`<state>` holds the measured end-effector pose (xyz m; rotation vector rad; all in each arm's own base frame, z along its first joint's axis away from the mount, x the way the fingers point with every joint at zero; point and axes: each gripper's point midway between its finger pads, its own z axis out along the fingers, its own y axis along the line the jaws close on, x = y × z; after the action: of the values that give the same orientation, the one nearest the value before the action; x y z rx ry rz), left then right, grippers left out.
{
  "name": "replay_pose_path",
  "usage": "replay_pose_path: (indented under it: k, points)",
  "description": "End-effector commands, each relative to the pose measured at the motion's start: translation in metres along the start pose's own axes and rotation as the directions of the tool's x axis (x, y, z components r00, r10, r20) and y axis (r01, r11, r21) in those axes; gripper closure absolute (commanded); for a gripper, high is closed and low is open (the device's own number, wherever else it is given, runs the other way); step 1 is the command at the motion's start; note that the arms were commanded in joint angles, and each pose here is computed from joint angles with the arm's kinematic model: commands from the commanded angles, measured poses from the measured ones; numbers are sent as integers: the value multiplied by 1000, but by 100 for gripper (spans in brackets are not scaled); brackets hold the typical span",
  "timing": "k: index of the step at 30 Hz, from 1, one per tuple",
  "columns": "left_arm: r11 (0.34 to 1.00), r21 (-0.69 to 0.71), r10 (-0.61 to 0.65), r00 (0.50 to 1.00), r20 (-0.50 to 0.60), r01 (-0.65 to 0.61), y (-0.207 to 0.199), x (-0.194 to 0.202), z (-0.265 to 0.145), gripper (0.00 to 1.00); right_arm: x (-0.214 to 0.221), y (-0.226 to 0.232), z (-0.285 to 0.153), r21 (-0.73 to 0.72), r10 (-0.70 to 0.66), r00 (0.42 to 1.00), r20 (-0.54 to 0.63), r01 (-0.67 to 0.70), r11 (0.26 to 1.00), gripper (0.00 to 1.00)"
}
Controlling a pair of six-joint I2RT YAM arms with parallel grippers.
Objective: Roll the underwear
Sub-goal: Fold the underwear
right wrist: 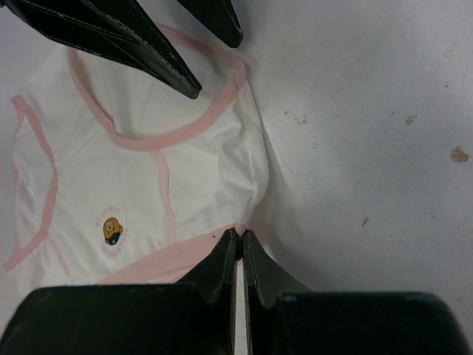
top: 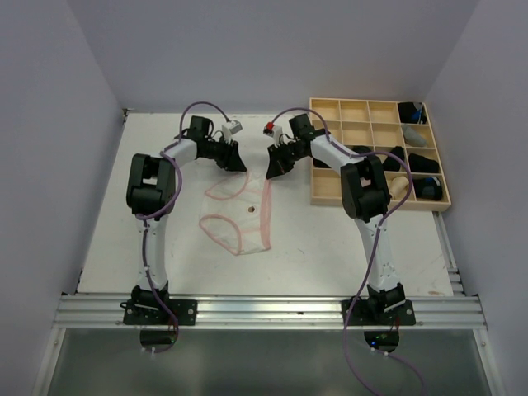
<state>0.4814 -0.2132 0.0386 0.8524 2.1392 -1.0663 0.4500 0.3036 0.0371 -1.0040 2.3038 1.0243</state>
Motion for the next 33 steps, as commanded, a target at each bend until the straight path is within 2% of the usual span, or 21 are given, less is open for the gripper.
replay_pose_path:
  k: [1, 4, 10, 15, 17, 18, 21, 23, 26, 29, 33]
  points:
    - [999, -21, 39, 999, 25, -38, 5, -10, -3, 57, -10, 2, -7, 13, -40, 999, 20, 40, 999, 100]
    - [999, -33, 42, 999, 30, -41, 9, -12, -1, 54, -7, 1, -5, 9, -42, 999, 14, 42, 999, 100]
    - [1000, -20, 13, 1000, -3, -13, 15, 0, 7, 56, -6, -2, -2, 8, -39, 999, 9, 39, 999, 100]
    - [999, -33, 4, 1000, -23, -4, 23, -2, 12, 55, -5, -3, 2, -2, -28, 1000, 9, 28, 1000, 100]
    - [1000, -28, -14, 997, -71, 12, 23, 10, 14, 60, -6, -3, 1, 2, -29, 1000, 9, 29, 1000, 100]
    - [1000, -26, 6, 996, -87, -8, 22, 12, 17, 69, -7, -3, 1, 2, -31, 999, 11, 31, 1000, 100]
    - [1000, -13, -9, 993, -117, 7, 19, 22, 17, 76, -7, -4, 1, 3, -28, 1000, 13, 28, 1000, 100]
    - [1000, 0, -23, 991, -133, 23, 16, 28, 17, 75, -7, -4, 1, 3, -24, 1000, 12, 24, 1000, 100]
    - [999, 28, -30, 990, -136, 34, 10, 32, 17, 64, -6, -5, 3, 3, -20, 1000, 11, 20, 1000, 100]
    - [997, 58, -35, 991, -126, 42, 5, 31, 16, 58, -7, -5, 2, 4, -19, 1000, 11, 19, 1000, 100]
    - [994, 92, -53, 992, -113, 63, -1, 30, 17, 55, -5, -6, 3, 4, -17, 1000, 7, 17, 1000, 100]
